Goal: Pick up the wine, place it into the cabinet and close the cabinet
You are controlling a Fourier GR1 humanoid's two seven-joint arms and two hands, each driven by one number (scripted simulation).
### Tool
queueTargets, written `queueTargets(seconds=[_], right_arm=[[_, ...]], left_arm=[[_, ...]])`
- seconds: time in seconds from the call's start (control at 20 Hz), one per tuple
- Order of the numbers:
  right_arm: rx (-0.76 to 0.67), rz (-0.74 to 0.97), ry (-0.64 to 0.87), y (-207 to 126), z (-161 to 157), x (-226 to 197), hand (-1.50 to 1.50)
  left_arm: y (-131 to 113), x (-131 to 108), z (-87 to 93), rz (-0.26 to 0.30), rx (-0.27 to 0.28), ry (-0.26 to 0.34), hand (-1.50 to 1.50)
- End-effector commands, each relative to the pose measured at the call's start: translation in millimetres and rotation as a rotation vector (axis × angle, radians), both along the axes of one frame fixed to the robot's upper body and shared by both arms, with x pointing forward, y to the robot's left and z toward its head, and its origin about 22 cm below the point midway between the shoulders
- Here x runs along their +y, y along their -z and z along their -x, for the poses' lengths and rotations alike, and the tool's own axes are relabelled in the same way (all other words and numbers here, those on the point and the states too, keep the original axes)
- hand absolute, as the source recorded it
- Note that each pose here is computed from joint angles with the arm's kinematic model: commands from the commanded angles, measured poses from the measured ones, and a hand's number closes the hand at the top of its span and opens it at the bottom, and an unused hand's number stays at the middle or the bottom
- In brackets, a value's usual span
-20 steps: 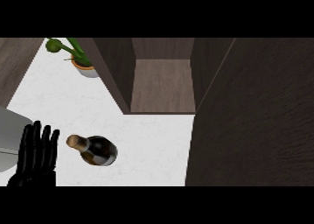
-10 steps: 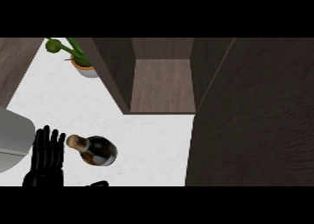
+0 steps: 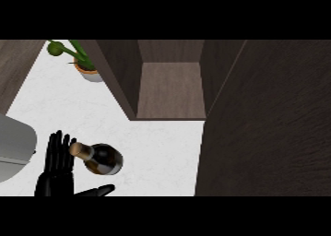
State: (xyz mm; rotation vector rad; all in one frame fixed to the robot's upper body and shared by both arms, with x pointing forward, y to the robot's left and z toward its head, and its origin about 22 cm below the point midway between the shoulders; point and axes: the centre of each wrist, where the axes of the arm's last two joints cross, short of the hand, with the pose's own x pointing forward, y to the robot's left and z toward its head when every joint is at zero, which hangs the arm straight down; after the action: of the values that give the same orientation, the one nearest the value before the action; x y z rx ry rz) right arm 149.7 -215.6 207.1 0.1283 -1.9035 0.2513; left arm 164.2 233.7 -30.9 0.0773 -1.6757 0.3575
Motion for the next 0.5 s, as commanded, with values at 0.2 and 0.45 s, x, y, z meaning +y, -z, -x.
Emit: queueTargets(seconds=[0.2,0.45], right_arm=[[-0.041,-0.052,-0.070,-16,26,0,-1.50],[-0.027,-0.037,-0.070,-20,32,1,-1.50]], left_arm=[[26,18,-3.4,0.016,0.011,0.009,-1.50],[28,8,0.2,0.007,0.003,0.011,-1.50]])
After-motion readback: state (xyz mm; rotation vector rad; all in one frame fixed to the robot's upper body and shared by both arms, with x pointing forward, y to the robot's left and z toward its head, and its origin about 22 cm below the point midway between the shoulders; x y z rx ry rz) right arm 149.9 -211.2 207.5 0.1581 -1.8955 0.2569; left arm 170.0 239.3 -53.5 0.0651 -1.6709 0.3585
